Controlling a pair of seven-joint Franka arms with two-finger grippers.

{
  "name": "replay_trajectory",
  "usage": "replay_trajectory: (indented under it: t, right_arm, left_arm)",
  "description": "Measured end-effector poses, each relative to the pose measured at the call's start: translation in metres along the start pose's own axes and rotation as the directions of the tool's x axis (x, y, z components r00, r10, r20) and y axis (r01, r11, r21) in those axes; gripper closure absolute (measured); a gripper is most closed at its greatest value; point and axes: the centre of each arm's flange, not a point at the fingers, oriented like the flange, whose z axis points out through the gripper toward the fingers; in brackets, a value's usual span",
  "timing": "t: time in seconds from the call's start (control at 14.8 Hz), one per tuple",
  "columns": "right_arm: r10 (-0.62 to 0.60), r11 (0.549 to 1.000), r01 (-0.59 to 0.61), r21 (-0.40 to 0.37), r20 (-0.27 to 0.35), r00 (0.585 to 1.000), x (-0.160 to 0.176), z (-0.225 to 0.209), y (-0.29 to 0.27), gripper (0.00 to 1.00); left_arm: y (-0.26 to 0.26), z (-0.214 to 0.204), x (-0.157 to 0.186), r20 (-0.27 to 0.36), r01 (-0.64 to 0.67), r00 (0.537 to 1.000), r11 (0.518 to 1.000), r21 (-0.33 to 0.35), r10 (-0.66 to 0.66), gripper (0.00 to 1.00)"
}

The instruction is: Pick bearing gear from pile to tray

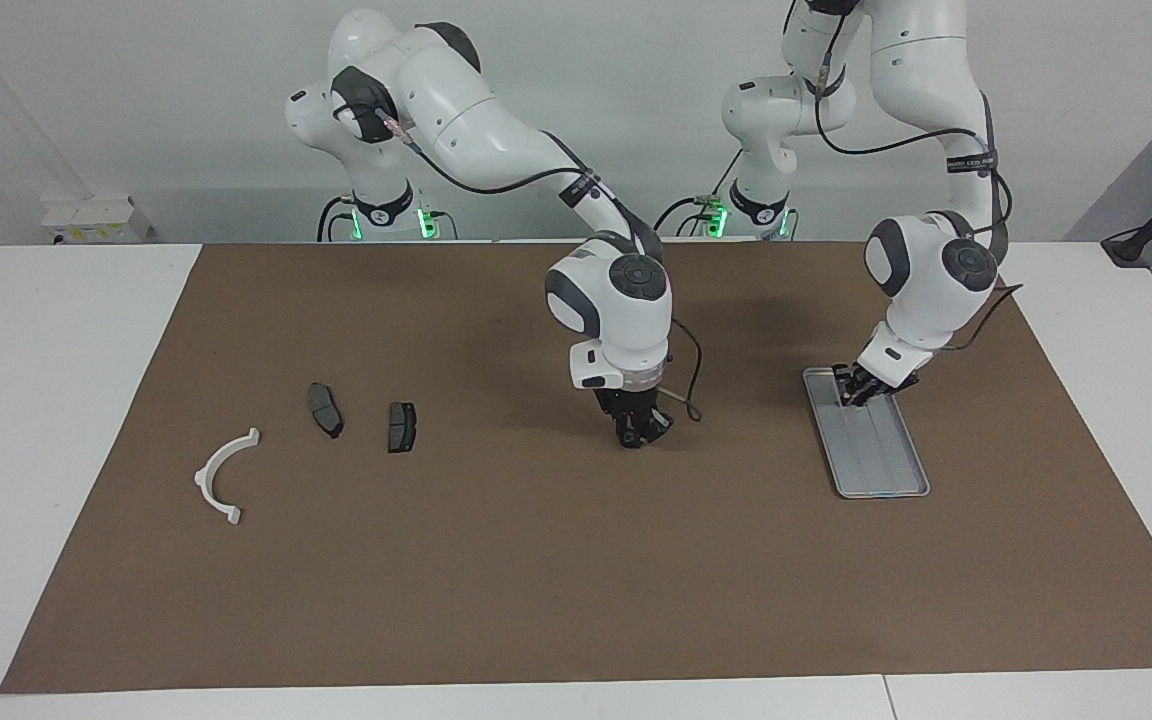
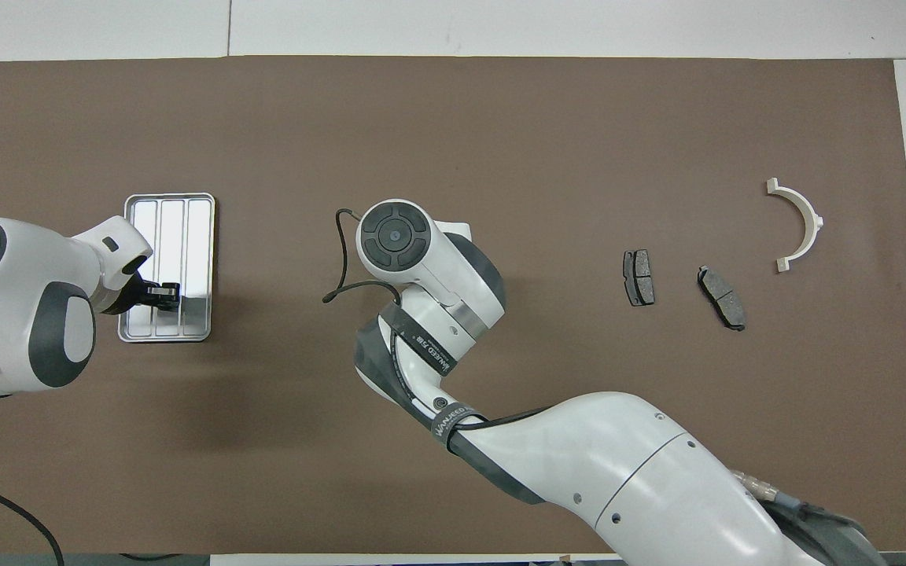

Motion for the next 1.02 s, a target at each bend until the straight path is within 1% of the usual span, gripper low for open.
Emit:
replay_trajectory:
  t: [0.07,0.14,0.2,0.34,0.41,0.47,0.54,0.61,0.68,0.81,0.88,1.02]
  right_arm:
    - [0.001,1.000,-0.001,0.000,-0.001,1.000,0.001,0.000,0.000,0.65]
    - [0.003,1.000,-0.003,-0.003,-0.002,1.000,0.003,0.000,0.001,0.57]
    - [0.003,1.000,-0.003,-0.016,-0.007,1.000,0.005,0.001,0.002,0.48]
    - [0.000,0.999,-0.001,-0.051,-0.021,1.000,0.011,0.000,0.005,0.28]
    - [0.006,0.998,-0.007,-0.060,-0.027,1.000,0.017,-0.006,0.004,0.19]
    - [0.013,0.998,-0.016,-0.067,-0.032,0.999,0.026,-0.015,0.003,0.06]
    - [0.011,0.997,-0.014,-0.070,-0.035,0.999,0.038,-0.027,0.002,0.00]
    - [0.000,0.997,-0.003,-0.074,-0.038,0.999,0.052,-0.042,0.001,0.00]
    - [-0.024,0.997,0.021,-0.079,-0.039,0.999,0.069,-0.059,0.003,0.00]
    - [-0.105,0.992,0.101,-0.082,-0.039,0.994,0.112,-0.098,0.013,0.00]
    - [-0.161,0.984,0.158,-0.081,-0.034,0.986,0.137,-0.122,0.023,0.00]
    - [-0.279,0.957,0.277,-0.088,-0.015,0.960,0.184,-0.168,0.051,0.00]
  left_arm:
    - [0.000,0.000,0.000,0.000,0.001,1.000,1.000,0.000,-0.001,0.52]
    - [0.000,-0.001,0.001,-0.002,0.001,1.000,1.000,0.000,-0.001,0.41]
    - [0.000,-0.003,0.002,-0.008,0.002,1.000,1.000,0.000,-0.002,0.28]
    - [0.000,-0.014,0.009,-0.027,0.001,1.000,1.000,0.002,-0.001,0.07]
    - [0.001,-0.022,0.014,-0.039,-0.002,0.999,1.000,0.003,0.002,0.00]
    - [0.004,-0.029,0.018,-0.051,-0.007,0.999,1.000,0.004,0.007,0.00]
    - [0.008,-0.034,0.021,-0.060,-0.013,0.998,1.000,0.004,0.013,0.00]
    - [0.015,-0.037,0.024,-0.065,-0.010,0.998,1.000,0.002,0.010,0.00]
    - [0.023,-0.040,0.026,-0.069,0.020,0.997,1.000,-0.001,-0.020,0.00]
    - [0.050,-0.046,0.031,-0.079,0.108,0.991,0.994,-0.011,-0.108,0.00]
    - [0.072,-0.049,0.034,-0.082,0.164,0.983,0.986,-0.019,-0.165,0.00]
    - [0.134,-0.060,0.037,-0.088,0.280,0.955,0.959,-0.039,-0.282,0.00]
